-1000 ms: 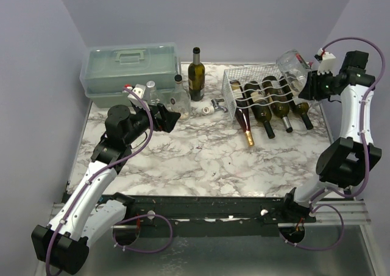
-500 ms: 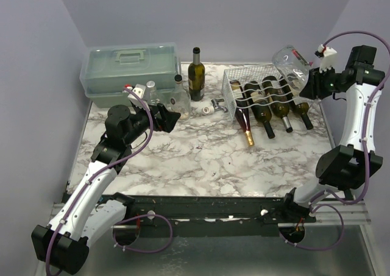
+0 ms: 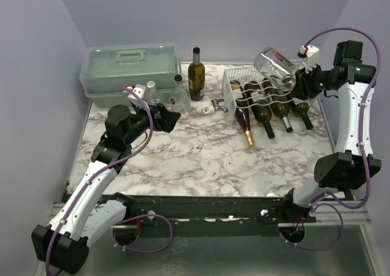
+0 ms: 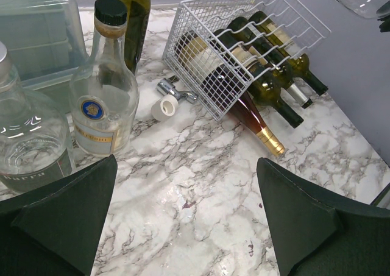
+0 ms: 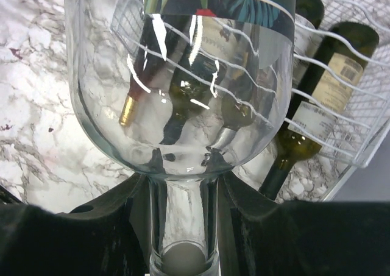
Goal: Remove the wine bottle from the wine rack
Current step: Place the wine bottle at the center of the board.
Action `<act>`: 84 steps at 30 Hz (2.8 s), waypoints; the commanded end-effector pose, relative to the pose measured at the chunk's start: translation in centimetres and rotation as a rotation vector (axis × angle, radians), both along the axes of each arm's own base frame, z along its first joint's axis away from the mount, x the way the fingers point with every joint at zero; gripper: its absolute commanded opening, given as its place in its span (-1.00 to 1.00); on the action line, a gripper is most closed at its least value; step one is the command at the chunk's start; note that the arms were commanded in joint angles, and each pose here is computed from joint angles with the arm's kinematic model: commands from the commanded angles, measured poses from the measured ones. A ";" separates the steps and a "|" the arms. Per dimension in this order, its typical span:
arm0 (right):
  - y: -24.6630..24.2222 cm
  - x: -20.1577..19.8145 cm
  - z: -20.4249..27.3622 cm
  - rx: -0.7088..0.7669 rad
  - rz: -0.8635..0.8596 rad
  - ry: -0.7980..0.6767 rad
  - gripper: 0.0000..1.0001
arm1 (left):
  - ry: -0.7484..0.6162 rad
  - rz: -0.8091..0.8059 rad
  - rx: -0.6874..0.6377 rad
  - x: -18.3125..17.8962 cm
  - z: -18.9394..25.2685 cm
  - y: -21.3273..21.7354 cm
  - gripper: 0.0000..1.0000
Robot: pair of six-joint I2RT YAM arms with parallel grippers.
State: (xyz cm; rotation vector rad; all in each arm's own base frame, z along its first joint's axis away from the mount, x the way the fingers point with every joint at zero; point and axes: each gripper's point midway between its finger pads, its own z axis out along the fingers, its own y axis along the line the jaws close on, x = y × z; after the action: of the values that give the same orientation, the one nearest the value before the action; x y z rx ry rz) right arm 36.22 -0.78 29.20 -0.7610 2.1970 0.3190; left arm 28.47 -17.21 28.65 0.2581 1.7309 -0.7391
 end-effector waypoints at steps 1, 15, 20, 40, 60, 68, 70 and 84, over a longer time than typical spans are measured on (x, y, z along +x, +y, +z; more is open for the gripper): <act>3.7 -0.3 6.7 -0.052 0.156 -0.272 -1.00 | -0.001 -0.015 0.009 -0.1 -0.4 -0.1 0.97; 11.9 -3.0 5.7 -0.301 0.486 -0.322 -1.00 | -0.003 -0.006 0.017 0.0 -0.5 0.1 0.97; 14.6 -4.0 4.2 -0.441 0.598 -0.314 -1.00 | -0.002 0.001 0.023 0.1 -0.6 0.2 0.97; 21.1 -7.6 -1.1 -1.087 0.968 -0.340 -1.00 | -0.017 0.012 0.034 0.1 -0.4 0.5 0.97; 21.8 -7.0 -3.6 -1.486 1.097 -0.376 -1.00 | -0.021 0.016 0.035 0.0 -0.3 0.6 0.97; 21.9 -6.8 -4.1 -1.581 1.154 -0.404 -0.99 | -0.023 0.016 0.035 0.0 -0.2 0.6 0.98; 21.9 -6.8 -4.1 -1.598 1.164 -0.401 -0.97 | -0.024 0.016 0.034 0.0 -0.2 0.6 0.97; 21.8 -7.2 -5.5 -1.690 1.232 -0.366 -0.84 | -0.029 0.016 0.033 -0.1 -0.1 0.6 0.98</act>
State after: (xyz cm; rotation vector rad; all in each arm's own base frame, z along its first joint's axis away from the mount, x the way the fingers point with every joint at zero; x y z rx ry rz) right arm 28.13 21.12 21.32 -2.7267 0.9479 -1.0084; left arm 28.51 -17.08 28.66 0.2793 1.7228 -0.7182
